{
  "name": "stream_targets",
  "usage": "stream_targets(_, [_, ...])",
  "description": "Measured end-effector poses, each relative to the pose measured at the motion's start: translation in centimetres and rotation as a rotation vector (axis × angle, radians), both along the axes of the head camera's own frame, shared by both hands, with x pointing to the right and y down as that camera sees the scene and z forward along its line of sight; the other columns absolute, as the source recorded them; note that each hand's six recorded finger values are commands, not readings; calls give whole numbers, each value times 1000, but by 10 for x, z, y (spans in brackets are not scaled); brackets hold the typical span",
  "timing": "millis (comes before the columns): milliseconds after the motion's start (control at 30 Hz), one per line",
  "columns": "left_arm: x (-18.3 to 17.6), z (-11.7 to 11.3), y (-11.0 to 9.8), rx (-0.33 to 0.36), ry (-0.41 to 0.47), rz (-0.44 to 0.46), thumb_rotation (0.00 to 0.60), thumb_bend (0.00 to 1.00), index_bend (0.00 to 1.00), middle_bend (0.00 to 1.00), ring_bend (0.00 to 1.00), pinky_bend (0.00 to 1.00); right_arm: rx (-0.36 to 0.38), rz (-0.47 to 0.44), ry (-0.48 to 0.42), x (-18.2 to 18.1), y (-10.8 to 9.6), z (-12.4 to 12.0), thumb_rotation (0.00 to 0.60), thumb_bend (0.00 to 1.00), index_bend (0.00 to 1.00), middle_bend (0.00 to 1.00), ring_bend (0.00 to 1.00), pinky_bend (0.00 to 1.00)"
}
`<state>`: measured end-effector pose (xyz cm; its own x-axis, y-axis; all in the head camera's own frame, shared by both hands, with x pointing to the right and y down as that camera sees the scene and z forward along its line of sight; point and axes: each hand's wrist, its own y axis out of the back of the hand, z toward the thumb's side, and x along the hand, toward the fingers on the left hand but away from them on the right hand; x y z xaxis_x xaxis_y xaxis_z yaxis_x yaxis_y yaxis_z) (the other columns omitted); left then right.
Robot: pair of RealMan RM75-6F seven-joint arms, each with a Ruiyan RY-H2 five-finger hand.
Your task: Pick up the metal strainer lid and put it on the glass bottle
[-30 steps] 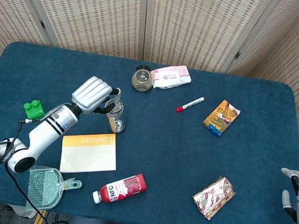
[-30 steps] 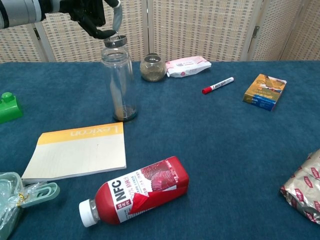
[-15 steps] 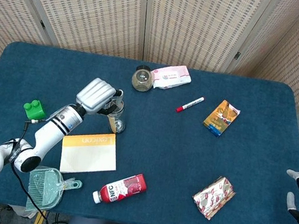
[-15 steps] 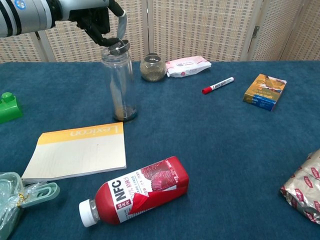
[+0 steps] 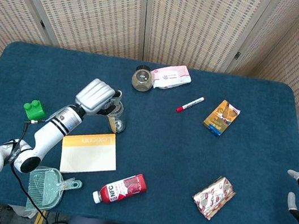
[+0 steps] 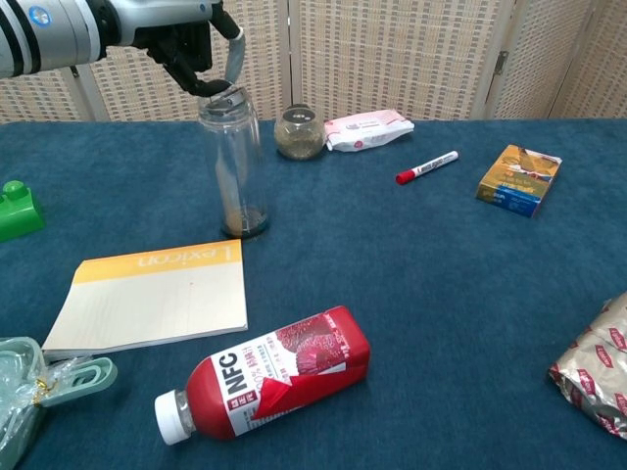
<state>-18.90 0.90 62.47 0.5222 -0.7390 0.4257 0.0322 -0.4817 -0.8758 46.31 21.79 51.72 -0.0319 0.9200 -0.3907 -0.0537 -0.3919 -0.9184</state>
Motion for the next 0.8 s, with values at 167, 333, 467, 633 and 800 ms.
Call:
stream_targets(167, [-2, 2, 0, 10, -19, 7, 600, 435, 548, 1000, 1000, 870, 0, 2, 1, 1, 0, 0, 600, 478, 272, 292, 191, 290])
stream_targets(333, [-1, 3, 1, 9, -27, 8, 600, 431, 518, 1000, 1000, 870, 2, 4, 2, 1, 1, -1, 600, 478, 272, 292, 191, 290])
stream_targets(467, [-1, 4, 1, 10, -30, 7, 600, 431, 478, 1000, 1000, 870, 2, 7, 2, 3, 1, -1, 600, 478, 272, 292, 191, 290])
stream_targets(633, [-1, 3, 2, 11, -30, 3, 600, 431, 422, 1000, 1000, 870, 3, 10, 2, 4, 1, -2, 600, 478, 272, 292, 191, 290])
stream_targets(800, [-4, -3, 1, 9, -14, -16, 600, 431, 369, 1000, 1000, 870, 5, 12, 3, 6, 2, -2, 600, 478, 272, 292, 191, 290])
